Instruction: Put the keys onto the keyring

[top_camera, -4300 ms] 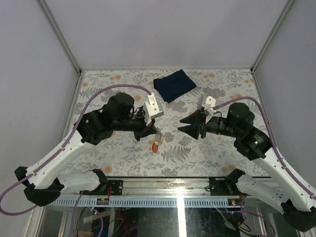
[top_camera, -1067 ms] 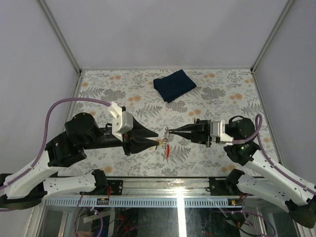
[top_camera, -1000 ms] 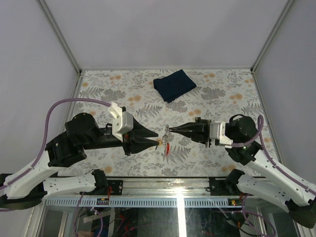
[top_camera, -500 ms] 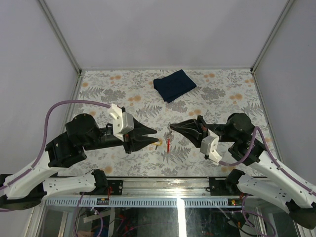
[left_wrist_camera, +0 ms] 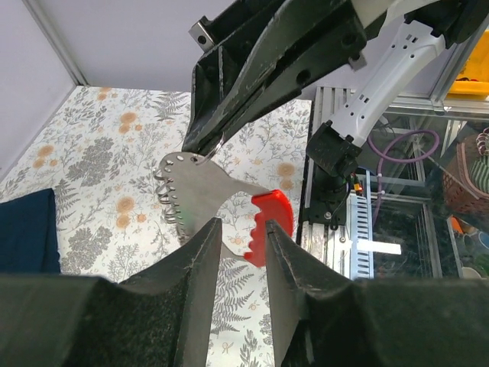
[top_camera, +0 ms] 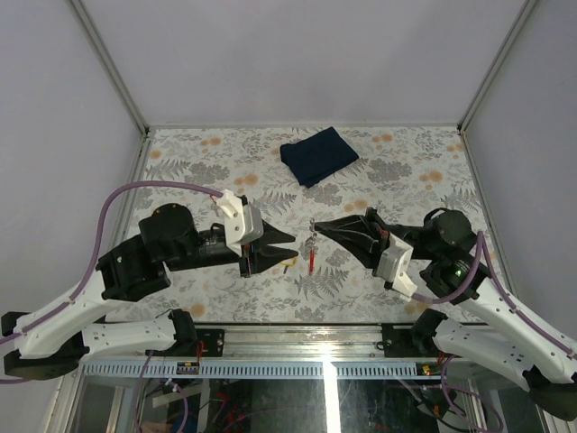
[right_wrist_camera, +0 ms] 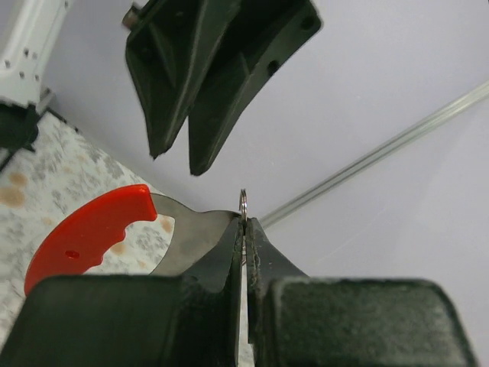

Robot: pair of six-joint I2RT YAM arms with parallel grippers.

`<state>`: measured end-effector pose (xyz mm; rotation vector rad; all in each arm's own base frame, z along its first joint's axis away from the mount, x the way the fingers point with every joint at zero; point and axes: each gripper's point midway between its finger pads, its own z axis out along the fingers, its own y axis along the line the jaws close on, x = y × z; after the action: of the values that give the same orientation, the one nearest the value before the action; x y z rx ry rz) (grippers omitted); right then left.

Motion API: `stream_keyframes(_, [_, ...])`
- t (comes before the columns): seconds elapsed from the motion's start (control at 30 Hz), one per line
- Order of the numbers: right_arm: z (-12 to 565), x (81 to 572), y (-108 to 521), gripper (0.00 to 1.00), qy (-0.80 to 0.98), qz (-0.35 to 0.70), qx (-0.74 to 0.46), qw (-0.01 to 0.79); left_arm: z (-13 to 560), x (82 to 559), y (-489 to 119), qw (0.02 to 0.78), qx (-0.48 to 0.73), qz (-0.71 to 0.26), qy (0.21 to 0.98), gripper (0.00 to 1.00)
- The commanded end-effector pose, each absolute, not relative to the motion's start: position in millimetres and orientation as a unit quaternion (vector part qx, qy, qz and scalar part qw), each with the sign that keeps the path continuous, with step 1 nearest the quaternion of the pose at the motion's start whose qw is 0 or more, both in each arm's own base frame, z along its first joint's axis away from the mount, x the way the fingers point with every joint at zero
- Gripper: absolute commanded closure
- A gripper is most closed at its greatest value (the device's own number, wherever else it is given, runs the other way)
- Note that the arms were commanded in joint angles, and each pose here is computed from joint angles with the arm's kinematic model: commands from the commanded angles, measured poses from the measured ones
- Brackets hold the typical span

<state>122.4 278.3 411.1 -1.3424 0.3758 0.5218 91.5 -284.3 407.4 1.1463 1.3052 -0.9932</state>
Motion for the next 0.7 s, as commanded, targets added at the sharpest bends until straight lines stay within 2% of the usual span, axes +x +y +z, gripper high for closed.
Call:
stream_keyframes(0.0, [457, 109, 269, 1.00, 0.196, 0.322, -0.529, 0.760, 437, 94, -283, 0.585, 0.469, -0.420, 0.512, 0.72])
stream_keyframes(0.27, [472, 102, 265, 1.00, 0.239, 0.464, -0.421, 0.742, 453, 91, -279, 0.609, 0.452, -0.436, 0.484, 0.75])
stream_keyframes(0.67, [471, 94, 271, 1.00, 0.239, 0.521, -0.412, 0.708, 465, 87, -288, 0.620, 0.451, -0.455, 0.453, 0.76])
